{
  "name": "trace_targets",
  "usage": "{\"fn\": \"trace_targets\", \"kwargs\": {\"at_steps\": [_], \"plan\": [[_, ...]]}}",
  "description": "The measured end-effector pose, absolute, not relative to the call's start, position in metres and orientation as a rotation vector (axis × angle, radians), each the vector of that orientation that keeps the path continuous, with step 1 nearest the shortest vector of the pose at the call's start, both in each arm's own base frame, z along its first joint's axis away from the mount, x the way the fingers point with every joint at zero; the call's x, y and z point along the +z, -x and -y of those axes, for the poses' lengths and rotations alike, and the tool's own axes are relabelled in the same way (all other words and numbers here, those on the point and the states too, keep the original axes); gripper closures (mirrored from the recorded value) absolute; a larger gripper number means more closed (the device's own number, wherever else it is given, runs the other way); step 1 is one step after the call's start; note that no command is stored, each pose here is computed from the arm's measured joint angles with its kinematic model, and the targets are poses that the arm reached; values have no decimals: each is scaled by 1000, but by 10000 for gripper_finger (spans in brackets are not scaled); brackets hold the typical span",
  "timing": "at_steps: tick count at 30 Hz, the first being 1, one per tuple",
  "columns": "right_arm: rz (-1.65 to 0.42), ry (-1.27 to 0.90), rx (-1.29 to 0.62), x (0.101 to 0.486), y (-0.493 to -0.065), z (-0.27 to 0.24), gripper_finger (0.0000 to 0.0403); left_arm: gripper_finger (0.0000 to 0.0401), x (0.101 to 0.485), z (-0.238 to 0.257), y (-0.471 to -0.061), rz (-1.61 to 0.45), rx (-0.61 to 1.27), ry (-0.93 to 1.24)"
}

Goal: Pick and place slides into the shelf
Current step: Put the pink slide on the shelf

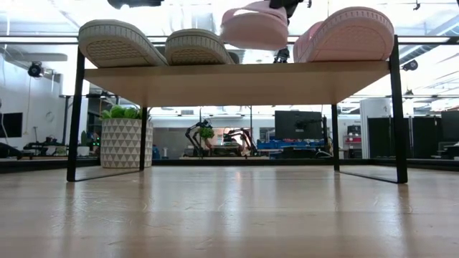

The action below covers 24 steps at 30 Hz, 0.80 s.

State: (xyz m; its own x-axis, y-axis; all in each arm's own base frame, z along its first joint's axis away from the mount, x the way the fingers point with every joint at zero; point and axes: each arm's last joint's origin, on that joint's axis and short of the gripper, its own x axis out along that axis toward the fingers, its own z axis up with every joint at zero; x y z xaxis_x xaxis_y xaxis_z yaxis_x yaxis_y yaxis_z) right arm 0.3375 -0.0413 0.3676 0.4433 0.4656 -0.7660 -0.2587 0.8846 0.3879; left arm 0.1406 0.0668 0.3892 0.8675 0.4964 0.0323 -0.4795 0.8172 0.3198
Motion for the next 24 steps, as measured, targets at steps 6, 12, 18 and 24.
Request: {"fn": "trace_targets", "kwargs": {"at_steps": [6,12,18,24], "plan": [[-1031,-257,520,358,-341,28,394,195,391,-65,-138,-41,524,-328],[-1047,-263,535,355,-342,18,394,195,393,-64,-134,-27,526,-324],[-1085,-305,524,343,-343,15,394,195,393,-64,-134,-25,527,-324],[-1095,-321,519,335,-344,15,394,195,392,-64,-134,-28,526,-323]]}}
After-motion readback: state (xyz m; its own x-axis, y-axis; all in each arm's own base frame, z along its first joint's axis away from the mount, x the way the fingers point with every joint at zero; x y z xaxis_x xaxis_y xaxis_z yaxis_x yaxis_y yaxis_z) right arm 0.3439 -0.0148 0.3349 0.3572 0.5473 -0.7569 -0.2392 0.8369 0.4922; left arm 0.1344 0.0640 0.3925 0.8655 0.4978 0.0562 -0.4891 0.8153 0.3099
